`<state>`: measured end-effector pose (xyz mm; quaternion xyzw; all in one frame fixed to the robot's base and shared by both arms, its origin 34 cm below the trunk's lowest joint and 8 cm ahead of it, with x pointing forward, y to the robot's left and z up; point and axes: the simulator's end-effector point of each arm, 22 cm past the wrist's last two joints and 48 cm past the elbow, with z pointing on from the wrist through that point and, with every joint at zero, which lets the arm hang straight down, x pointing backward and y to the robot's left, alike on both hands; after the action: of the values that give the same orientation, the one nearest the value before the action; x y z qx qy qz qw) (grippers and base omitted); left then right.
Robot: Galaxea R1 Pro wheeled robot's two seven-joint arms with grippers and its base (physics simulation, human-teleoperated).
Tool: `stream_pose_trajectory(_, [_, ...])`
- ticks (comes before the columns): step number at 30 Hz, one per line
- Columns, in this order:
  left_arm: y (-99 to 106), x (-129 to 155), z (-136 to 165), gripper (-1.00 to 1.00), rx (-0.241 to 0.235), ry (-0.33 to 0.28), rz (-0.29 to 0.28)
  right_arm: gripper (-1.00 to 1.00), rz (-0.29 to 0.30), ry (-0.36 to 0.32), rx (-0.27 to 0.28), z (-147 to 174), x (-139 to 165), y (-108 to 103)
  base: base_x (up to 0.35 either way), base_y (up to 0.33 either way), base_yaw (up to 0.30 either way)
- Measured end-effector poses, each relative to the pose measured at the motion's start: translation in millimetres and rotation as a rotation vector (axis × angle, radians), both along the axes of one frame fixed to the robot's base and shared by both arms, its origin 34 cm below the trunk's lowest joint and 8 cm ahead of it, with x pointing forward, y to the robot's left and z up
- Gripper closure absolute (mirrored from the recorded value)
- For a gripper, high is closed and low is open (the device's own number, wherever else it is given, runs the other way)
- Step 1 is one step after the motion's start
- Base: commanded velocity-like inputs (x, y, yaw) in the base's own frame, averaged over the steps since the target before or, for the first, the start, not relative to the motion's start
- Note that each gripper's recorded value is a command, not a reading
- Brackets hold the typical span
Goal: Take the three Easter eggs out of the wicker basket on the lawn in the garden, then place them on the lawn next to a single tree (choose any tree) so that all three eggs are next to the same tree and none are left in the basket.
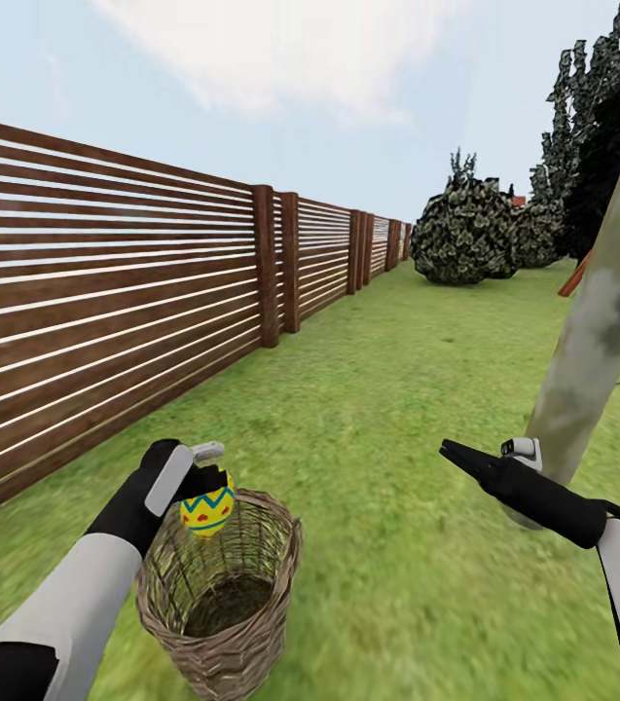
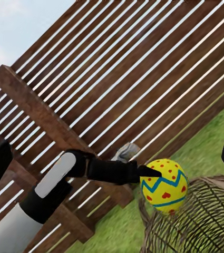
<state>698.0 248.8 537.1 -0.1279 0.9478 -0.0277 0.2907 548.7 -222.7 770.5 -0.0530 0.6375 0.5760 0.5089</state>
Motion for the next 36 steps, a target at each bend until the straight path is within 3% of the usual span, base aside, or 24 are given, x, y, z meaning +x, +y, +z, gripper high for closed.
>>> stream_pose_trajectory(4, [-5.2, 13.5, 51.9, 1.0, -0.005, -0.123, -0.011, -1.0, 0.0, -0.016, -0.001, 7.7, -4.3, 0.0, 0.0, 0.0, 0.0])
stream_pose_trajectory(15, [-14.6, 13.3, 116.1, 1.0, -0.009, -0.248, -0.041, -1.0, -0.016, -0.01, -0.011, 28.1, 3.0, -3.6, 0.0, 0.0, 0.0])
stream_pose_trajectory(28, [-17.4, 11.7, 135.1, 1.0, -0.011, -0.273, -0.048, -1.0, -0.014, -0.019, 0.003, 44.1, 3.4, -4.8, -0.011, -0.007, -0.09])
stream_pose_trajectory(36, [-17.3, 10.5, 142.0, 1.0, -0.008, -0.286, -0.048, -1.0, -0.015, -0.029, 0.003, 48.3, 0.9, -5.1, -0.196, -0.189, -0.204])
